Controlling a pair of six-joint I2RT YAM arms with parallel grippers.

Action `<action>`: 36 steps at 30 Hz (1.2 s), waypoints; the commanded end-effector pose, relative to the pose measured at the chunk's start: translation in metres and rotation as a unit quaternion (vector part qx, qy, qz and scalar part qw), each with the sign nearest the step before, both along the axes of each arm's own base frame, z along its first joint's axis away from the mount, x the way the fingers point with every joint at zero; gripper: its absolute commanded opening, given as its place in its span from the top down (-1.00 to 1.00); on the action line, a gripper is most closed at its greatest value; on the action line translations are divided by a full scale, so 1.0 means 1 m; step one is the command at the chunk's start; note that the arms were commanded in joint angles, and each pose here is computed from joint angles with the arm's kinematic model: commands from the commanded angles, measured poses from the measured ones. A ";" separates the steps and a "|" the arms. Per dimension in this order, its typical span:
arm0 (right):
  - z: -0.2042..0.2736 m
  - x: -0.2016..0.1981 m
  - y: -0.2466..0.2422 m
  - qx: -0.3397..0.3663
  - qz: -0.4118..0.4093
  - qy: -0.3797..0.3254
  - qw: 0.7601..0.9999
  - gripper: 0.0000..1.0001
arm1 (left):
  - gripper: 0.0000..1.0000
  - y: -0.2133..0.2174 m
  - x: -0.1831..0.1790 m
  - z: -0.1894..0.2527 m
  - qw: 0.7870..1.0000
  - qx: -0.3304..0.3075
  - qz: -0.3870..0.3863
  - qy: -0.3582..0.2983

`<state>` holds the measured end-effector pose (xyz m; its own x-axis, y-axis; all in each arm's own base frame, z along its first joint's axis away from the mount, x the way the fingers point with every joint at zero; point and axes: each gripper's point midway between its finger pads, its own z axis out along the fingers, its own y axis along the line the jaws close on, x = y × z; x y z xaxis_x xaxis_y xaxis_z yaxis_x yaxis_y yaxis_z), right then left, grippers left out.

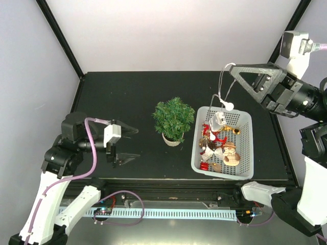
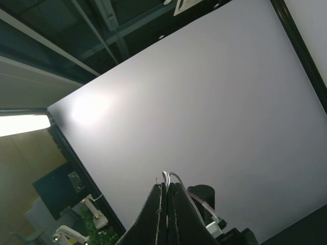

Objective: Decorate the small christmas tree

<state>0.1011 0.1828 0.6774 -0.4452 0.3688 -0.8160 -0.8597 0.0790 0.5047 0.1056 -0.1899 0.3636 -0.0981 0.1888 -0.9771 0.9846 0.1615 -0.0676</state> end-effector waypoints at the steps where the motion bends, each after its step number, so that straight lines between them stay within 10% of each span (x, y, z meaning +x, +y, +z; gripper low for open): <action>1: 0.015 -0.014 0.003 0.014 0.043 -0.016 0.999 0.98 | -0.98 -0.007 0.003 0.009 1.000 0.009 -0.017 -0.023; 23: 0.032 0.001 0.014 0.027 0.077 -0.037 0.996 0.98 | -0.98 -0.115 0.011 0.048 0.975 0.090 -0.180 -0.097; 36: 0.036 -0.004 0.013 0.026 0.083 -0.041 0.995 0.98 | -0.98 -0.190 0.013 -0.006 0.961 0.138 -0.226 -0.083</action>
<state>0.1149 0.2002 0.7086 -0.4625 0.3479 -0.8155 -0.8805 -0.0725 0.4685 0.1106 -0.3721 0.3503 0.1885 0.4564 -0.8696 0.9444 -0.3271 0.0331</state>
